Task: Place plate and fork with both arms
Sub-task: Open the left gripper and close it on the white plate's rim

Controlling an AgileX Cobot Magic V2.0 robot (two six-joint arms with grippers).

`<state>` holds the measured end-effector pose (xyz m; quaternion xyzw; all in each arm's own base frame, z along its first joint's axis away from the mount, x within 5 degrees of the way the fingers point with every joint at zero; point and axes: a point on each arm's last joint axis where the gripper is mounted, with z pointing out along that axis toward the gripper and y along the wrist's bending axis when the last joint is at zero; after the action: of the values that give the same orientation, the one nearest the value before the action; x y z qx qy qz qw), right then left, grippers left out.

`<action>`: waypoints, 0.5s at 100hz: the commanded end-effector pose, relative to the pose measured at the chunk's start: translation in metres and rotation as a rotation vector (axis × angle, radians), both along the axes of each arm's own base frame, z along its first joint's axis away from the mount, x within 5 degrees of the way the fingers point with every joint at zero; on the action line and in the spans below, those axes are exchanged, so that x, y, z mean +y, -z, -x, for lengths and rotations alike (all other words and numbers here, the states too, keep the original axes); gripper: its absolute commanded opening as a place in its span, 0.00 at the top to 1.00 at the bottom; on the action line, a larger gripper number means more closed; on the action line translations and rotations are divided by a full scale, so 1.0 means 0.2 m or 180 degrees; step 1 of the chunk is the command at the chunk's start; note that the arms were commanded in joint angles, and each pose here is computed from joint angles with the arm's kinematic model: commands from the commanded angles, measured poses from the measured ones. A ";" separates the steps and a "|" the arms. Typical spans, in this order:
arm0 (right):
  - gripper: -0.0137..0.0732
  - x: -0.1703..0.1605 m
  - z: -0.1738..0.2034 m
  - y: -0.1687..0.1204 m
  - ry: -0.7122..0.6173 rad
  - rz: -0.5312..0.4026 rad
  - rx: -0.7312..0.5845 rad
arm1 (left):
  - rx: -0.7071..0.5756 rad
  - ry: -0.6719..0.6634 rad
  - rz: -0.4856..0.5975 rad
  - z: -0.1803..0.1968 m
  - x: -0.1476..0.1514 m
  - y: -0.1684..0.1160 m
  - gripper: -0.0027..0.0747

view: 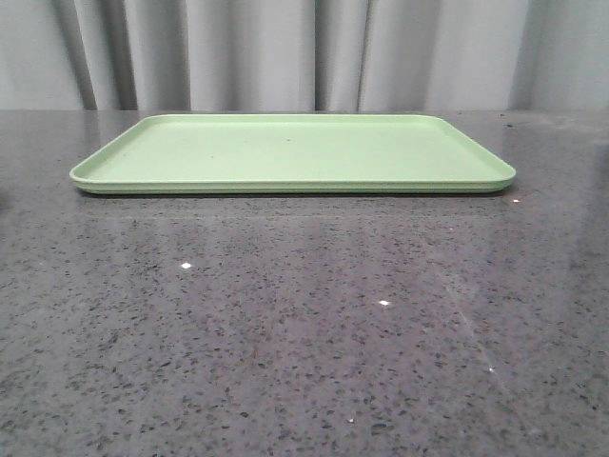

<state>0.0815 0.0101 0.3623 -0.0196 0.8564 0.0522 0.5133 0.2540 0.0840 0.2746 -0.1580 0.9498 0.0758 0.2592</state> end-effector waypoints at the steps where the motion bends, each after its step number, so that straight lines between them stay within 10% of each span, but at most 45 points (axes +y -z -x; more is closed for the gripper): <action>1: 0.32 -0.01 -0.02 -0.09 0.0035 0.0024 -0.0359 | -0.0277 0.0017 -0.0071 -0.04 0.01 -0.07 0.24; 50: 0.32 -0.01 -0.02 -0.09 0.0036 0.0023 -0.0375 | -0.0012 0.0012 0.0025 -0.10 0.03 0.06 0.24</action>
<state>0.0822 0.0101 0.3637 -0.0192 0.8518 0.0525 0.5209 0.2678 0.0879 0.2504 -0.1577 0.9592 0.0698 0.2239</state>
